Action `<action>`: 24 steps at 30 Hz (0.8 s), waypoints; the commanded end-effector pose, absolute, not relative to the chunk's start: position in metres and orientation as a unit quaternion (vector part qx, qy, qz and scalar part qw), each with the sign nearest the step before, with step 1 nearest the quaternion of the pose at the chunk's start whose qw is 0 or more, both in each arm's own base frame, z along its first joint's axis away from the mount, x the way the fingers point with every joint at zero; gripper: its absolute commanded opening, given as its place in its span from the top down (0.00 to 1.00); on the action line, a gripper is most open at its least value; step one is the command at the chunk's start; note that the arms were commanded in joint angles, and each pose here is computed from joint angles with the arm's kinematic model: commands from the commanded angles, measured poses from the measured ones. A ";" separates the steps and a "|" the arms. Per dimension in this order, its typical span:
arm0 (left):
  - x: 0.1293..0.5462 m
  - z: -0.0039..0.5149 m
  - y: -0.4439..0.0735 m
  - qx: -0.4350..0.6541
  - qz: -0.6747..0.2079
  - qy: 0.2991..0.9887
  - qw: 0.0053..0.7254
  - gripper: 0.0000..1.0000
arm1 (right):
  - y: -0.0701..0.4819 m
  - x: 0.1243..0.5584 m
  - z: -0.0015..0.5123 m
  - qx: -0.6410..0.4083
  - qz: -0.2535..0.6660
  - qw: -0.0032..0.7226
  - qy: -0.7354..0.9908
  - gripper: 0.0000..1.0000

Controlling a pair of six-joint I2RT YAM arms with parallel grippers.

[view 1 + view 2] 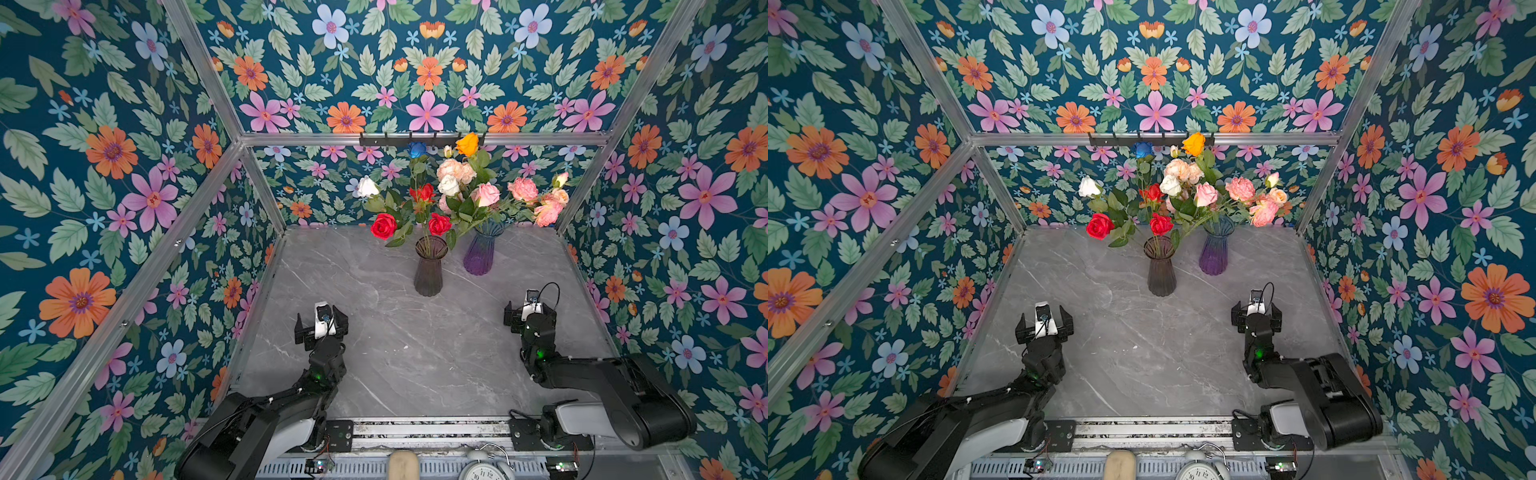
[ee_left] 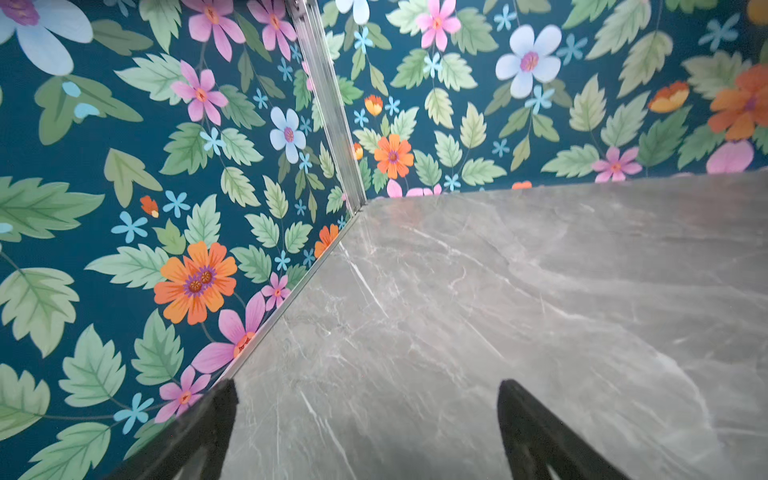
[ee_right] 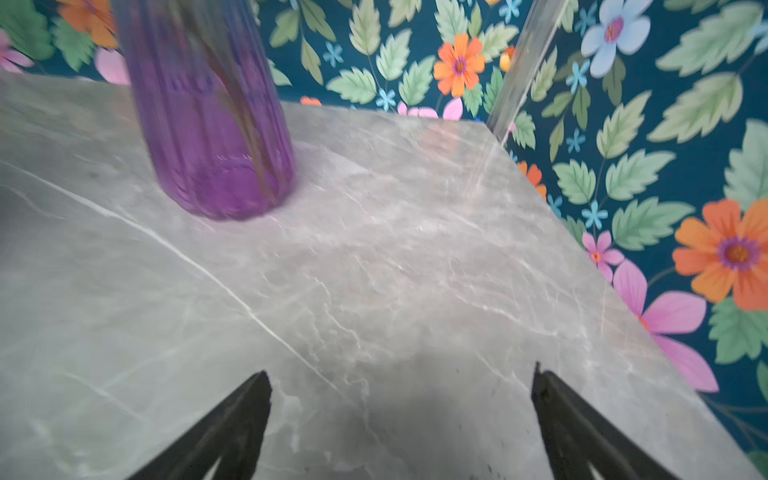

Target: Arrange the flowers into the vase

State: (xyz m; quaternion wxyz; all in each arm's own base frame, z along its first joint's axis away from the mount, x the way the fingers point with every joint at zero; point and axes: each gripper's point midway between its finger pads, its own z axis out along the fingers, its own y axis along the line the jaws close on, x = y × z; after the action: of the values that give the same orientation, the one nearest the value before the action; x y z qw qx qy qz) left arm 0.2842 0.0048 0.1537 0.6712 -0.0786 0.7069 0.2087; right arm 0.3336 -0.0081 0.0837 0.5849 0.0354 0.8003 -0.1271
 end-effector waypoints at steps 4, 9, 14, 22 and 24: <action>0.266 0.168 0.037 -0.149 0.198 0.650 0.718 0.00 | -0.014 0.349 0.118 0.073 -0.054 0.641 0.762 0.01; 0.276 0.166 0.052 -0.179 0.202 0.646 0.714 0.00 | -0.039 0.367 0.099 0.124 -0.032 0.589 0.798 0.01; 0.306 0.152 0.057 -0.198 0.161 0.657 0.709 0.00 | -0.039 0.370 0.101 0.121 -0.041 0.592 0.796 0.01; 0.349 0.135 0.013 -0.062 0.115 0.705 0.697 0.01 | -0.039 0.369 0.100 0.122 -0.039 0.585 0.801 0.01; 0.355 0.131 0.016 -0.063 0.120 0.709 0.692 0.00 | -0.039 0.369 0.099 0.122 -0.040 0.585 0.801 0.01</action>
State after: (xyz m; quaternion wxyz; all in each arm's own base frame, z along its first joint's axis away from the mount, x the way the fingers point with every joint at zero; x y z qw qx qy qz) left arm 0.3453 0.0298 0.1286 0.6835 -0.0994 0.7081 0.1467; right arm 0.3675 -0.0396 0.0973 0.5827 0.1185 0.8028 -0.0440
